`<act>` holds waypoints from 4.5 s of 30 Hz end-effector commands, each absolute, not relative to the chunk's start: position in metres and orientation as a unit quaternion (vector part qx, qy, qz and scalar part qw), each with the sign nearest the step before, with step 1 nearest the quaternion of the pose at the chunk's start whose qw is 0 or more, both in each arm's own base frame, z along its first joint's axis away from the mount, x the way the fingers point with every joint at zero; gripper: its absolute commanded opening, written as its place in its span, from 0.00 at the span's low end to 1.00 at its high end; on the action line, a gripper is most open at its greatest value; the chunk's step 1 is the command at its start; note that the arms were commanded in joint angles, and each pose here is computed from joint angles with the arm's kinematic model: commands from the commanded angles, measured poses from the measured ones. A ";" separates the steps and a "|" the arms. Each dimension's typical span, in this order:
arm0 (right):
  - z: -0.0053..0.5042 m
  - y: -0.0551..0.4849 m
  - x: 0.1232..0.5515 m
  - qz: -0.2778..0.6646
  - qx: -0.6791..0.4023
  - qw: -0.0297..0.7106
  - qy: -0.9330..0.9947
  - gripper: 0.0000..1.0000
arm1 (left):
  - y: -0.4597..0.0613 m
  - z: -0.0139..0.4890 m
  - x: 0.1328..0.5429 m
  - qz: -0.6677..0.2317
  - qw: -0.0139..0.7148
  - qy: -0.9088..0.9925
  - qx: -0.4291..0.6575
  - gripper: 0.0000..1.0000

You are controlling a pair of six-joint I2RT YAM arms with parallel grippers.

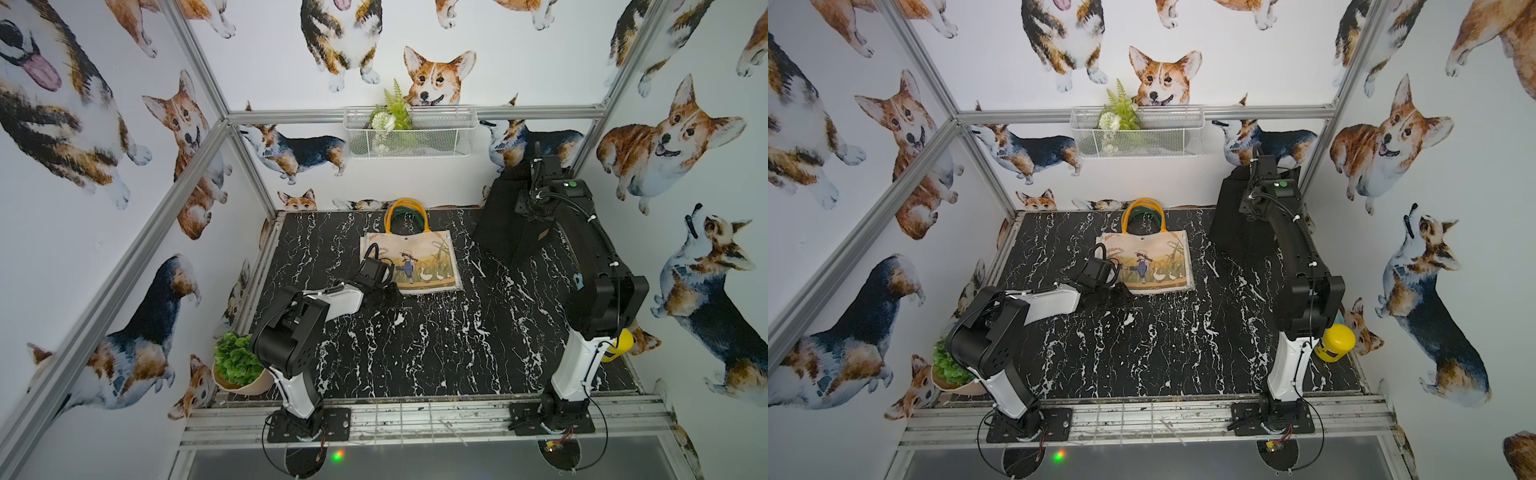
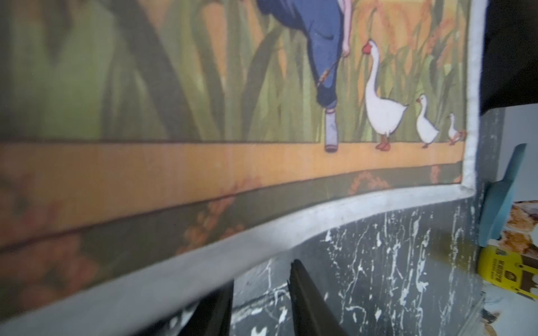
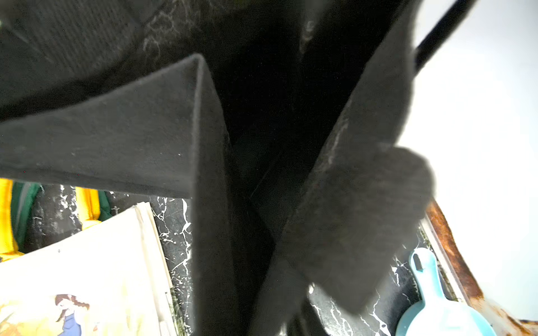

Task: Put away the canvas bag
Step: Move the canvas bag to the center of the board, then press the canvas bag at the center of the board.

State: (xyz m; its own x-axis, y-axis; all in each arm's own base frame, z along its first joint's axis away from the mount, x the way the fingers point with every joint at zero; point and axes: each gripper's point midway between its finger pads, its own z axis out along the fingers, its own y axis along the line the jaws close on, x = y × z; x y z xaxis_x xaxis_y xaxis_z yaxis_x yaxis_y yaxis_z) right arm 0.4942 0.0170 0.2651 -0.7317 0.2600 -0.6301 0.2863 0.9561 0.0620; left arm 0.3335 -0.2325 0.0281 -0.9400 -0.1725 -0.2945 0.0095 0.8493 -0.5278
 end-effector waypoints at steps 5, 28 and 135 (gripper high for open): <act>0.261 0.016 0.488 -0.023 0.149 0.326 0.933 0.00 | -0.233 0.055 0.295 -0.318 0.140 0.937 -0.027 0.38; 0.316 0.041 0.245 0.049 0.104 0.393 0.913 0.00 | -0.219 0.199 0.275 -0.385 0.283 0.878 0.004 0.44; 0.235 0.183 0.107 0.240 -0.138 0.233 0.932 0.36 | -0.251 0.202 0.324 -0.474 0.286 0.832 -0.028 0.61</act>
